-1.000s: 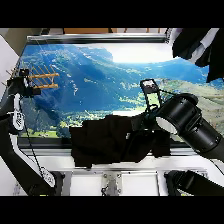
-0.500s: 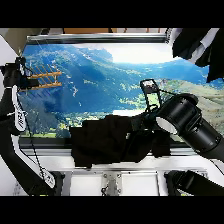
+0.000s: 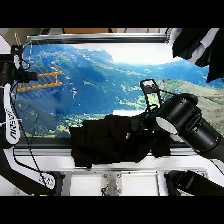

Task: Fold the clothes and pants, and hang the long-sleeved shirts on hangers.

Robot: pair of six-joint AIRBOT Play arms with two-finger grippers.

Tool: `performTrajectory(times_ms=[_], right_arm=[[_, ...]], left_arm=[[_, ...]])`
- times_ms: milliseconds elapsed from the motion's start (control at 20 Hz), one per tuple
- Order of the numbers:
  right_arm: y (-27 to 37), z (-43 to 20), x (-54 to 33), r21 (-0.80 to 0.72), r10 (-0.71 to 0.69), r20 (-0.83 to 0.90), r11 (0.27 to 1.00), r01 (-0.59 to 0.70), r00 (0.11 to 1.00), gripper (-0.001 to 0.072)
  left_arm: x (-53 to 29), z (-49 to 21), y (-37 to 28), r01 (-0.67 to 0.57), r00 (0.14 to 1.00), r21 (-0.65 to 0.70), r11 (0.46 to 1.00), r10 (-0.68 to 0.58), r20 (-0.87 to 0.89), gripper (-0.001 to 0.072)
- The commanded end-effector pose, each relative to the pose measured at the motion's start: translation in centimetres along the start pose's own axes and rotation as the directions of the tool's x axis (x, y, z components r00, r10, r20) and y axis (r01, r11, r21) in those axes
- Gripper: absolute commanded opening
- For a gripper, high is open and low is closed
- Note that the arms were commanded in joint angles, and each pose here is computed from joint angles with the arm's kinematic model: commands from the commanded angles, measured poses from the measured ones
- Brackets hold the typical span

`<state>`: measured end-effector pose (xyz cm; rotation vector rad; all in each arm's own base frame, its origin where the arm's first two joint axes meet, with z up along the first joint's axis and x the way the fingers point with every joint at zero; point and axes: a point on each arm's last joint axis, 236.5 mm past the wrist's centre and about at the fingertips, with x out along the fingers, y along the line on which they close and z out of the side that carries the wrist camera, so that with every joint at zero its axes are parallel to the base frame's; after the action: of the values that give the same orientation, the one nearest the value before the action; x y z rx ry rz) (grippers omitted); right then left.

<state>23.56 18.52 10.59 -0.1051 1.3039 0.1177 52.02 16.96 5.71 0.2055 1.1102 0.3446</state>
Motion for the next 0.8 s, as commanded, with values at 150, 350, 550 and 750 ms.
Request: performTrajectory(times_ms=[150,350,550,750], right_arm=[[0.0,0.0,0.0,-0.001,0.0,-0.001,1.0,0.0,1.0,0.0021],[0.0,0.0,0.0,-0.001,0.0,-0.001,1.0,0.0,1.0,0.0021],[0.0,0.0,0.0,-0.001,0.0,-0.001,1.0,0.0,1.0,0.0021],[0.0,0.0,0.0,-0.001,0.0,-0.001,1.0,0.0,1.0,0.0021]], left_arm=[[-7.4,0.4,-3.1,0.072,0.995,0.246,0.967,-0.088,0.051,0.0014],[-13.6,-2.2,-10.8,0.46,0.868,0.403,0.791,-0.496,-0.016,0.0014],[-19.4,-6.3,-13.8,0.665,0.711,0.461,0.587,-0.687,-0.151,0.0013],[-19.7,-7.9,-14.0,0.691,0.696,0.467,0.552,-0.682,-0.225,0.0013]])
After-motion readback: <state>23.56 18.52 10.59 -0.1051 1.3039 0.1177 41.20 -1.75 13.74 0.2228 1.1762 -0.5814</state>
